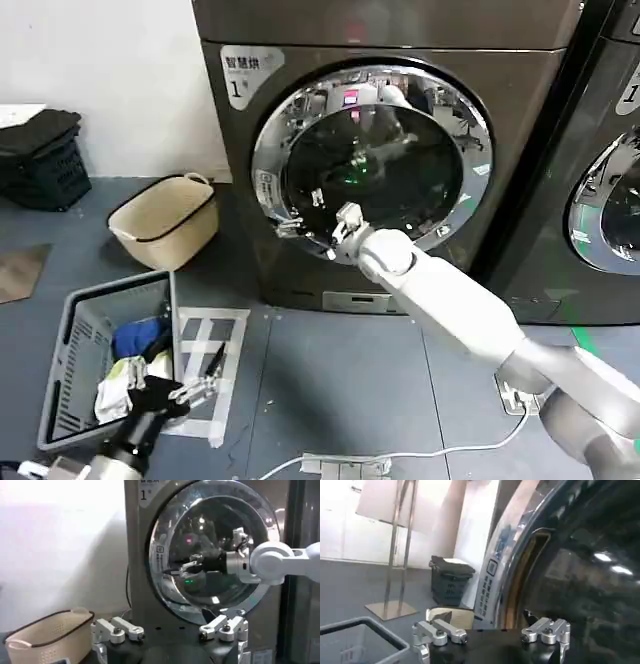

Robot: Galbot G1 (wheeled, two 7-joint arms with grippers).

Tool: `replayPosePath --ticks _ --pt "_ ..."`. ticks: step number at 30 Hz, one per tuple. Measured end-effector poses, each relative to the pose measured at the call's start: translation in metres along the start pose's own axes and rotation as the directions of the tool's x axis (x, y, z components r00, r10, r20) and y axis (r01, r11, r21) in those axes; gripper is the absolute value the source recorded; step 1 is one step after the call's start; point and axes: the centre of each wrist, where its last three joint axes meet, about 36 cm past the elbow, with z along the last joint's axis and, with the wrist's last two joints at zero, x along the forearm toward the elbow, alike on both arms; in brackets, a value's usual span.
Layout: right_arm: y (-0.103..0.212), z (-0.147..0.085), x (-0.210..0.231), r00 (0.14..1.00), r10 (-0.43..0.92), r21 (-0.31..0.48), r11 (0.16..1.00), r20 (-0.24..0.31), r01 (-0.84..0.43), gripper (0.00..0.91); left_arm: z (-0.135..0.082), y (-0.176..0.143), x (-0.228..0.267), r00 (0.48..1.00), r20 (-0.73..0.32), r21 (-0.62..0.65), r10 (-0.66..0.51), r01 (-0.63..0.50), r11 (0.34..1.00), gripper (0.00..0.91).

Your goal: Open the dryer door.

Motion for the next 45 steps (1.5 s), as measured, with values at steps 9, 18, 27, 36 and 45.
replayPosePath --ticks 9,18,27,36,45 --pt "0.004 -0.002 -0.009 0.999 -0.04 -0.002 0.999 0.0 0.04 0.907 0.001 0.001 -0.001 1.0 0.002 0.002 -0.001 0.001 1.0 0.907" --pt "0.009 -0.004 -0.015 0.995 -0.103 -0.005 0.995 0.006 0.103 0.907 0.0 0.001 -0.002 1.0 0.007 0.003 -0.001 0.001 1.0 0.907" --pt "0.012 -0.004 -0.01 0.985 -0.17 -0.016 0.985 0.017 0.171 0.907 0.002 0.002 -0.003 1.0 0.01 0.005 -0.003 0.003 1.0 0.907" --pt "0.006 -0.009 0.013 0.966 -0.25 -0.02 0.967 0.072 0.252 0.907 0.0 0.004 -0.005 1.0 0.02 0.002 -0.004 0.004 1.0 0.907" --pt "0.009 -0.016 0.047 0.918 -0.379 -0.013 0.924 0.114 0.383 0.907 0.001 0.004 -0.007 1.0 0.022 0.006 0.002 -0.002 1.0 0.907"
